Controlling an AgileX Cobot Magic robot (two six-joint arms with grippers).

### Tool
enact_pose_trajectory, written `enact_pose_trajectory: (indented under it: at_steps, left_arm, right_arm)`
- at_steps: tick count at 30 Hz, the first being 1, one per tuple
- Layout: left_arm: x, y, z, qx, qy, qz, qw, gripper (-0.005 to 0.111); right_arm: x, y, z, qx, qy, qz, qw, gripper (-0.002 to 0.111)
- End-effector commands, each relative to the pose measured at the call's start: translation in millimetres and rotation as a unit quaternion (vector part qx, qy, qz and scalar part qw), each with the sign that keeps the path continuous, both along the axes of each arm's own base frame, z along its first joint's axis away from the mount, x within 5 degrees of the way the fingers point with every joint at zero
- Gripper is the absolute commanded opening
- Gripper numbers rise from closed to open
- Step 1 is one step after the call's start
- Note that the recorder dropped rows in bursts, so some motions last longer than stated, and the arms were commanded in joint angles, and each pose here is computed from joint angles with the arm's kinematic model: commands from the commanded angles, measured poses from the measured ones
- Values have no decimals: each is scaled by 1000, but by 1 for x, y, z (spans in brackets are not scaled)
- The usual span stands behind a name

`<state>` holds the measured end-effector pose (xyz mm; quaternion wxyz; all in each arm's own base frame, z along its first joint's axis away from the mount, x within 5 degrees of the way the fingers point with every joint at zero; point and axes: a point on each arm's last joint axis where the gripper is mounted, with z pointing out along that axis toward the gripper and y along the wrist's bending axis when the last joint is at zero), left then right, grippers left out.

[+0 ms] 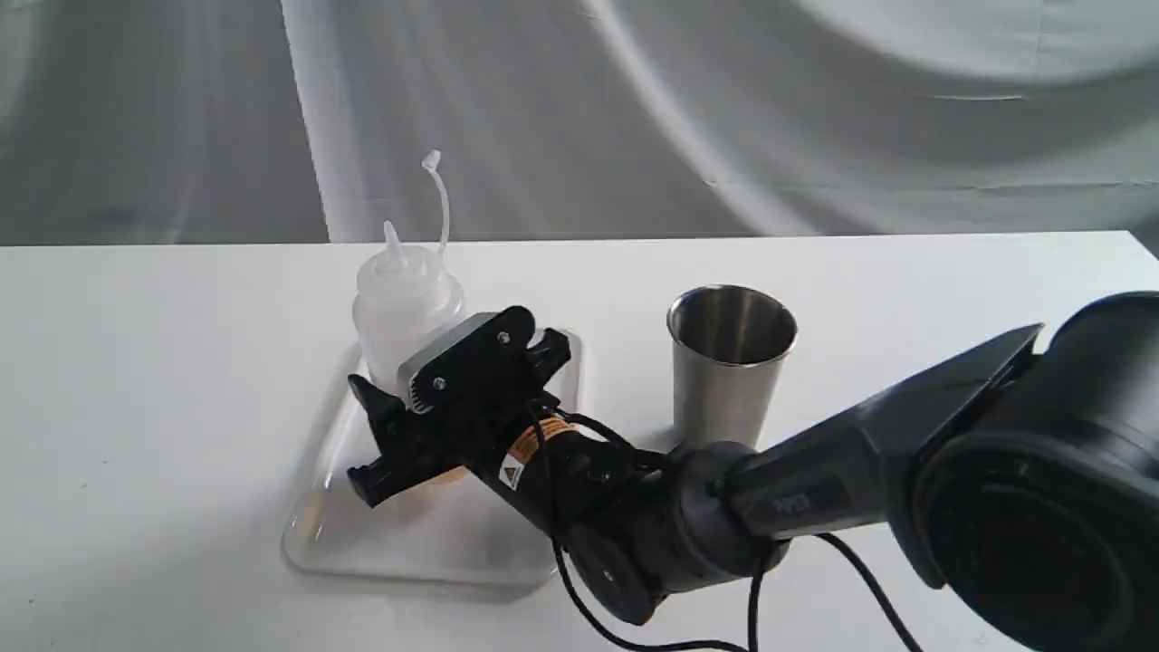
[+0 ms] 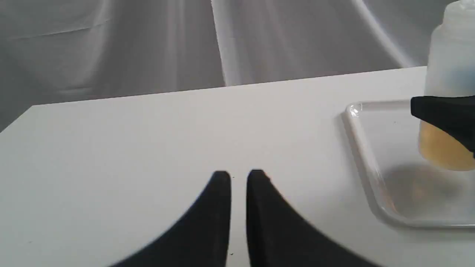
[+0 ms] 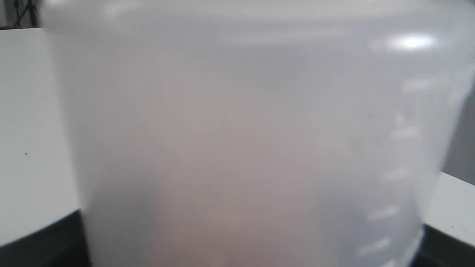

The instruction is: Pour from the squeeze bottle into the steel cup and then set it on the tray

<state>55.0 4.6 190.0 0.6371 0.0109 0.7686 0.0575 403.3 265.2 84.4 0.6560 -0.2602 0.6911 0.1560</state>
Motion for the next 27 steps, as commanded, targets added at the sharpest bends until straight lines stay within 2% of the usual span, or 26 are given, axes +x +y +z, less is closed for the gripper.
enact_pose_trajectory:
  at_steps: [1, 27]
  left_arm:
    - [0, 0, -1, -1, -2, -3, 1000, 8]
    - [0, 0, -1, -1, -2, -3, 1000, 8]
  right_arm:
    - [2, 1, 6, 11, -19, -4, 1000, 43]
    - [1, 0, -7, 18, 3, -6, 1000, 43]
